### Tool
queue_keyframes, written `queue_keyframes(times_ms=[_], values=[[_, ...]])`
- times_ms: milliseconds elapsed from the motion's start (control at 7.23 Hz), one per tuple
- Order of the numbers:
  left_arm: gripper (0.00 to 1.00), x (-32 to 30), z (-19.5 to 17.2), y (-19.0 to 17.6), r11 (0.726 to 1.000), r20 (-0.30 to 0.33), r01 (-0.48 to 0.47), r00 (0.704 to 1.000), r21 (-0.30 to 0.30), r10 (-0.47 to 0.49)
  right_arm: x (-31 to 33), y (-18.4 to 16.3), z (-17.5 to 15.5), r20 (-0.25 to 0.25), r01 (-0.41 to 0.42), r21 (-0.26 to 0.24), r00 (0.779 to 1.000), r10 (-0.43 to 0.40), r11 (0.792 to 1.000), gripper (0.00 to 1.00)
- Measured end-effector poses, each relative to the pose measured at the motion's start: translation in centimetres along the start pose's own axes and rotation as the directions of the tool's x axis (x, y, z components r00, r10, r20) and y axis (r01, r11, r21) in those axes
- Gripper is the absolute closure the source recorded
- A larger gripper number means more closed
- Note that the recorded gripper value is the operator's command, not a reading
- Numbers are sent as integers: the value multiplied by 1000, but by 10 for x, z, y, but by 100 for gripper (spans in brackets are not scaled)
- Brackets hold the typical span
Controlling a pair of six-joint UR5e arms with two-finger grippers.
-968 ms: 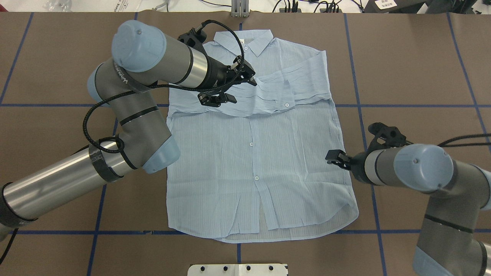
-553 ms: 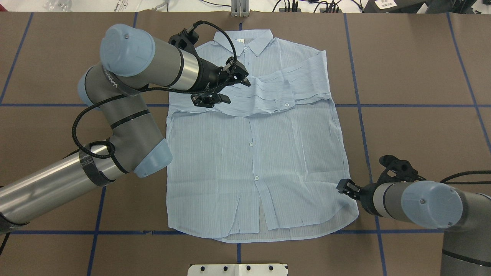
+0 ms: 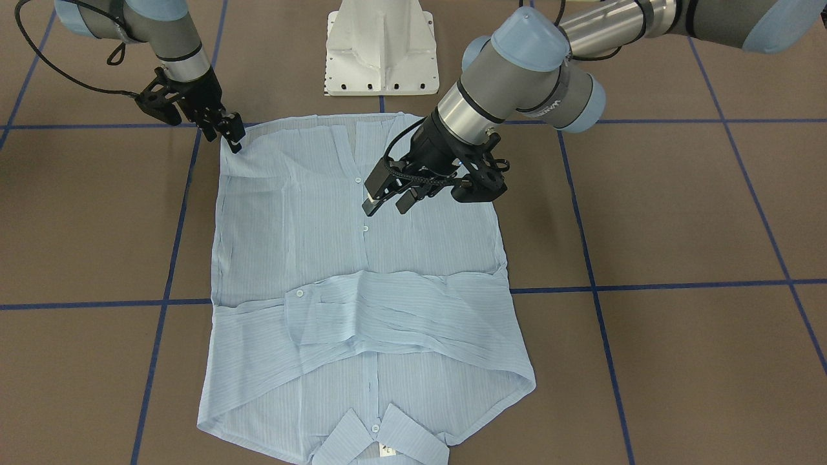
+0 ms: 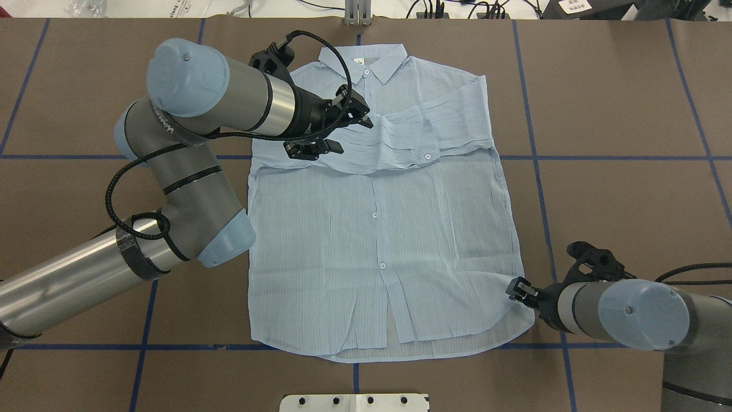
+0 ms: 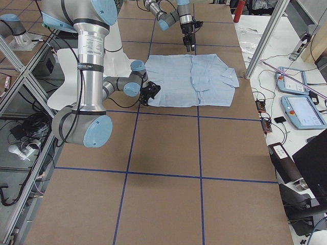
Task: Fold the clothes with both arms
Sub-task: 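Release the sleeve with the left gripper and move both grippers to the hem corners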
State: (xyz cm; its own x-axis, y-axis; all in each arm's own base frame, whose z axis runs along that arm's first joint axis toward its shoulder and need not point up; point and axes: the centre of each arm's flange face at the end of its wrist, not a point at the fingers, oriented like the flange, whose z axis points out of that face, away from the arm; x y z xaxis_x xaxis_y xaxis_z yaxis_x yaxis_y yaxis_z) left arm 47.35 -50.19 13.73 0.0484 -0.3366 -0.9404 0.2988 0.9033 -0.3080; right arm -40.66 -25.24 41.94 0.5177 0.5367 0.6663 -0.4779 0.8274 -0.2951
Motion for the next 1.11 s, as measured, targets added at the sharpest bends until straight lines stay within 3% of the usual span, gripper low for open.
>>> queue_keyframes(times_ms=[138, 829, 1106], values=[[26, 0, 0, 0, 1000, 0, 0, 1000, 0, 0, 0, 2, 1, -2, -9, -5, 1000, 9, 1000, 97], [26, -1, -5, 0, 1000, -3, 0, 1000, 2, 0, 6, 15, -14, -7, -12, -63, 1000, 12, 998, 100], [26, -27, -27, 8, 1000, 4, 2, 1000, -4, -2, 19, 12, -28, -15, -7, -84, 1000, 5, 996, 100]])
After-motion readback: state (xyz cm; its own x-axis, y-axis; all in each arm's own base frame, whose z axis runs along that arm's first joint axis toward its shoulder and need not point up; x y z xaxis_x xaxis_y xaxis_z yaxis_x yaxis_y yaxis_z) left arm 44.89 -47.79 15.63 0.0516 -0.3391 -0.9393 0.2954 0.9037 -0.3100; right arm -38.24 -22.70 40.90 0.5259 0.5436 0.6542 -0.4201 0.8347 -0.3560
